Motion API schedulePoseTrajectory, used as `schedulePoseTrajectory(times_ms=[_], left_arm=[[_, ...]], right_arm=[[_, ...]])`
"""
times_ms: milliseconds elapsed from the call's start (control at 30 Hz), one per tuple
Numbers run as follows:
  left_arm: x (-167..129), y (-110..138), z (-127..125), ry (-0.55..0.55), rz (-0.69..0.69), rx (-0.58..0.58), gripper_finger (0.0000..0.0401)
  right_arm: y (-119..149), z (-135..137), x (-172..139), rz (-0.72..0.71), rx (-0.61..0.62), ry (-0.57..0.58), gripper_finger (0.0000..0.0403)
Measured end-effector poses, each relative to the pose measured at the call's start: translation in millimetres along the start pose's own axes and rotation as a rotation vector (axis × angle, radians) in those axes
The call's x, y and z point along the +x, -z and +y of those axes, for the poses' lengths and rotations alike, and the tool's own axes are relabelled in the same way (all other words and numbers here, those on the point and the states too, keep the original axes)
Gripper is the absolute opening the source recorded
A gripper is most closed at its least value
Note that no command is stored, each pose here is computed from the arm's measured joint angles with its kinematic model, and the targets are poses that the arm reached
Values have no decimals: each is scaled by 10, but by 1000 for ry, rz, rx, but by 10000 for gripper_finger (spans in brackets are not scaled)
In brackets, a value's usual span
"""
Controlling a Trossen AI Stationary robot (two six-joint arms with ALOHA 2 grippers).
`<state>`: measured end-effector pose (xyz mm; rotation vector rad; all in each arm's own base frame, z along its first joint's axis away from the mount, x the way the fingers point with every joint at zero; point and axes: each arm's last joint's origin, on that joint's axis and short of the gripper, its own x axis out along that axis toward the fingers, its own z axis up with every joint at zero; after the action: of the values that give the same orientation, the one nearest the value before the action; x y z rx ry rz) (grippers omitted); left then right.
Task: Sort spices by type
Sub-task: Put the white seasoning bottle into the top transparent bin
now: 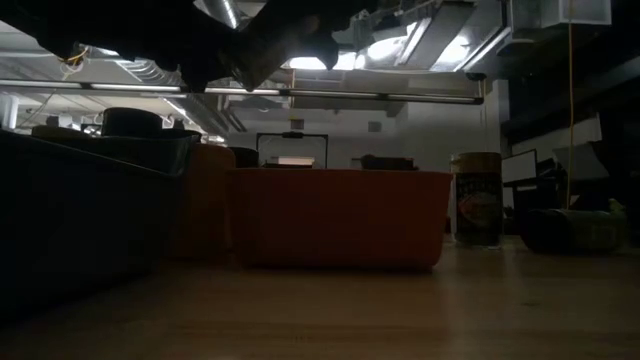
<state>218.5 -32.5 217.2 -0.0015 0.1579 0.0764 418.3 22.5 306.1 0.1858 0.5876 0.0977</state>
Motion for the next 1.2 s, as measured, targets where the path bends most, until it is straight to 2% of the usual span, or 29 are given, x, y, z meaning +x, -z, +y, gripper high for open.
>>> schedulePoseTrajectory(times_ms=[467, 700, 967, 1200], left_arm=[[0, 6, 2, -4, 4, 18, 182], [0, 9, 1, -4, 8, 16, 182], [0, 14, 1, -3, 12, 10, 182], [0, 11, 1, -3, 10, 10, 183]], right_arm=[[-59, 2, -15, -61, 1, 22, 246], [-63, 1, -25, -61, -34, 18, 248], [-295, 54, -418, -121, -168, 127, 248], [-438, 91, -800, 28, -180, 254, 248]])
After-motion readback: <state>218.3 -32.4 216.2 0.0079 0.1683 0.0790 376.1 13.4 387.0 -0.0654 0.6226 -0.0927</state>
